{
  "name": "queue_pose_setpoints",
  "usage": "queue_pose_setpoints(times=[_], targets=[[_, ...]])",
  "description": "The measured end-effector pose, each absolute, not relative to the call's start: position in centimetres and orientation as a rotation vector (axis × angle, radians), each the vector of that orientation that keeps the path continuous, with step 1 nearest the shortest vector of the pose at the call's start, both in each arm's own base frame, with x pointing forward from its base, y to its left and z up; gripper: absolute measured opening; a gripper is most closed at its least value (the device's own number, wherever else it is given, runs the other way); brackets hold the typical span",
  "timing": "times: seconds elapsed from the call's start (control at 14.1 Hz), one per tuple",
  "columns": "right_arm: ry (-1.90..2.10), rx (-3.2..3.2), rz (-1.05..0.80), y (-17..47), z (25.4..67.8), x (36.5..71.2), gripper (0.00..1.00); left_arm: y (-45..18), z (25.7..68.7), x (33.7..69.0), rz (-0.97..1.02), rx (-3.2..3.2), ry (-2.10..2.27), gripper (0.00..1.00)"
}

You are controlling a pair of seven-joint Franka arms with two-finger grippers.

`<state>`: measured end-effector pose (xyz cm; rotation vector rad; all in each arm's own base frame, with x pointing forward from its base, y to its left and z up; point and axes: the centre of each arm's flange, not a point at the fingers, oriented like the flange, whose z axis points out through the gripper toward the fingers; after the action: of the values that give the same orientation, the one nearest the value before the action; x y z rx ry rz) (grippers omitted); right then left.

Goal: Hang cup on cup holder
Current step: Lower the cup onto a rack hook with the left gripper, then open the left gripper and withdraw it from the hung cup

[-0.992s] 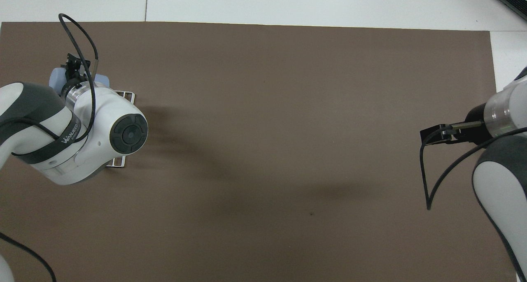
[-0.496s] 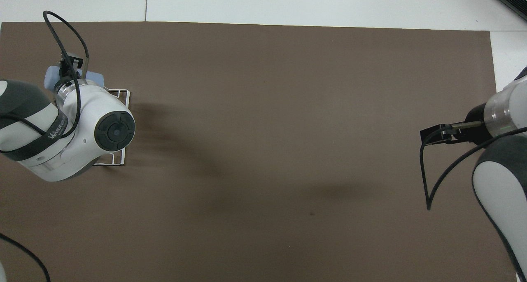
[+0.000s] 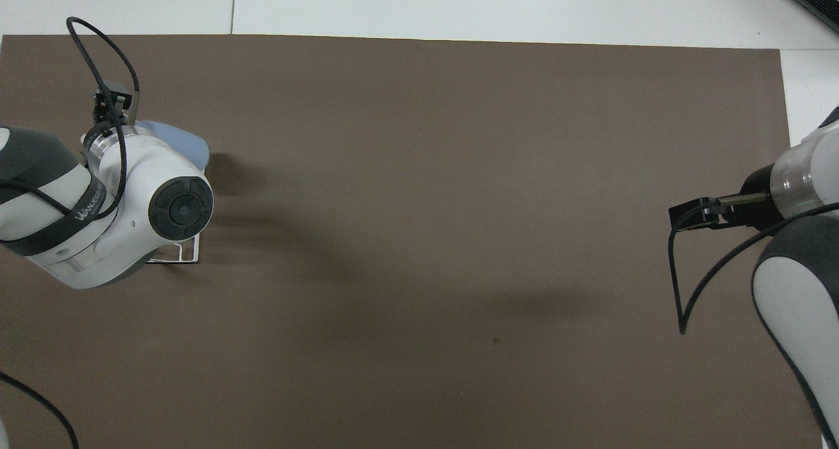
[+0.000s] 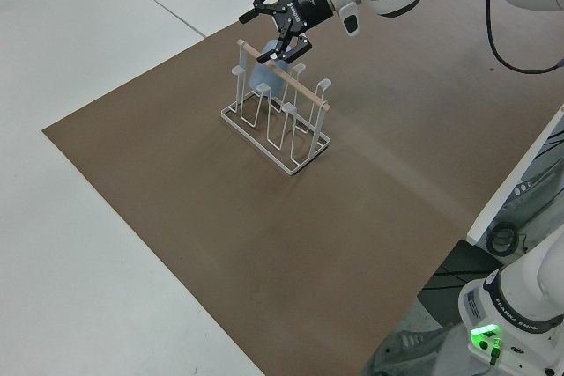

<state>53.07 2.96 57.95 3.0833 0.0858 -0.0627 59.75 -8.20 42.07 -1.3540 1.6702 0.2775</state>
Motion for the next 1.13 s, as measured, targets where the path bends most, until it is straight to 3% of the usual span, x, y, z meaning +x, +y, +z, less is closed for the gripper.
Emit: queue_pose_setpoints(times=[0.64,1.13], targets=[[0.086,3.083,-0.063,3.0,57.9,53.1,1.0,-8.7,45.1,59.2,0.228,-1.529,1.632,1.0],[0.086,3.083,-0.063,3.0,57.9,53.1,1.0,-11.1,49.5,55.7,0.182,-1.839,1.58,1.0]])
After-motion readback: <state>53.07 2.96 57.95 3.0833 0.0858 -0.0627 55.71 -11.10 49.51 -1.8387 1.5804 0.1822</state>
